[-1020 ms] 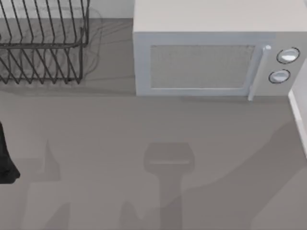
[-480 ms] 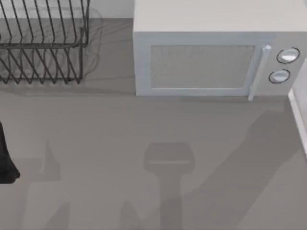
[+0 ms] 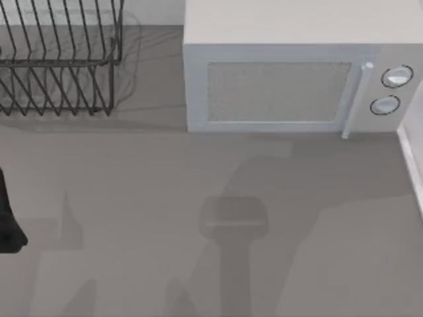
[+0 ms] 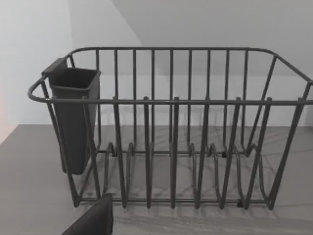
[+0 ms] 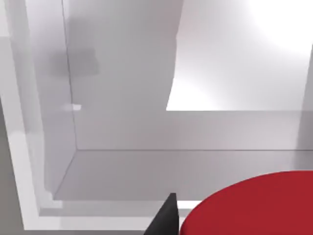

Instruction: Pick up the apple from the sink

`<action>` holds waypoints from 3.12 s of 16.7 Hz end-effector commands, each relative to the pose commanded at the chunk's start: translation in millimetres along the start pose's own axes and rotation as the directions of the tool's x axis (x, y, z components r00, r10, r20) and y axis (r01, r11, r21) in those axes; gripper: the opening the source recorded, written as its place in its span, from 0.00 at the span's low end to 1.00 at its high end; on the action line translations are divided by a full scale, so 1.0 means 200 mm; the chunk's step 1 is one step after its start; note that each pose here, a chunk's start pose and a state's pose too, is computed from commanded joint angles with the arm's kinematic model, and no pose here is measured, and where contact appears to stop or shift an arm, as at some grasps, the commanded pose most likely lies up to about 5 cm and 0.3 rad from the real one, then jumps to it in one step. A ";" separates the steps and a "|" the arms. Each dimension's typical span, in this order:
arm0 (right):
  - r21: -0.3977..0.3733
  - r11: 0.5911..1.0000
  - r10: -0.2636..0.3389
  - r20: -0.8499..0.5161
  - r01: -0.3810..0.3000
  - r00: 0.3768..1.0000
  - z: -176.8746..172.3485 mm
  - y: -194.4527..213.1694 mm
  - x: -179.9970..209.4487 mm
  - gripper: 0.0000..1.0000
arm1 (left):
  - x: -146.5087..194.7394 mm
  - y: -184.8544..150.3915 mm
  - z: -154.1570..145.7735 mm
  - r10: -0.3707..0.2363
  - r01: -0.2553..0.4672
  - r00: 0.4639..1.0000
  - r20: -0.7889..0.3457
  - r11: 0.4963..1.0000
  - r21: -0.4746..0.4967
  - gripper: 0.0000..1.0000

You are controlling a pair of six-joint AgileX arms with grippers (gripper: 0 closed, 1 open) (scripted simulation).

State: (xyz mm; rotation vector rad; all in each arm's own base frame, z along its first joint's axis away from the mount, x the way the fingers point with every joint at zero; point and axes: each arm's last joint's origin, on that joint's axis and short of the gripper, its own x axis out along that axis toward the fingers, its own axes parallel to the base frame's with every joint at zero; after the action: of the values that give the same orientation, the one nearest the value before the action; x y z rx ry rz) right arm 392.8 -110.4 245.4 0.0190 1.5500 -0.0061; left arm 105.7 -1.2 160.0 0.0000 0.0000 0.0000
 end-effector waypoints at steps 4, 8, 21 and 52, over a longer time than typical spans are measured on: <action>-0.001 1.000 -0.008 0.031 0.008 0.999 -0.06 0.02 -0.20 0.00 | 0.00 0.00 0.00 0.000 0.000 1.000 0.000 1.000 0.000 1.00; -0.002 1.000 -0.007 0.029 0.007 1.000 -0.05 0.03 -0.19 0.00 | 0.00 0.00 0.00 0.000 0.000 1.000 0.000 1.000 0.000 1.00; -0.006 1.000 -0.005 -0.021 0.005 1.000 -0.44 1.22 -0.15 0.00 | 0.00 0.00 0.00 0.000 0.000 1.000 0.000 1.000 0.000 1.00; -0.006 1.000 -0.008 -0.021 0.008 1.000 -0.67 1.39 0.42 0.45 | 0.00 0.00 0.00 0.000 0.000 1.000 0.000 1.000 0.000 1.00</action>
State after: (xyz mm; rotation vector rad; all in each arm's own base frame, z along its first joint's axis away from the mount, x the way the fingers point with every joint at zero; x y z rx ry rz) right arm 264.2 170.6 160.0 0.0079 1.5708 -0.0079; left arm 105.7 -1.2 160.0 0.0000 0.0000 0.0000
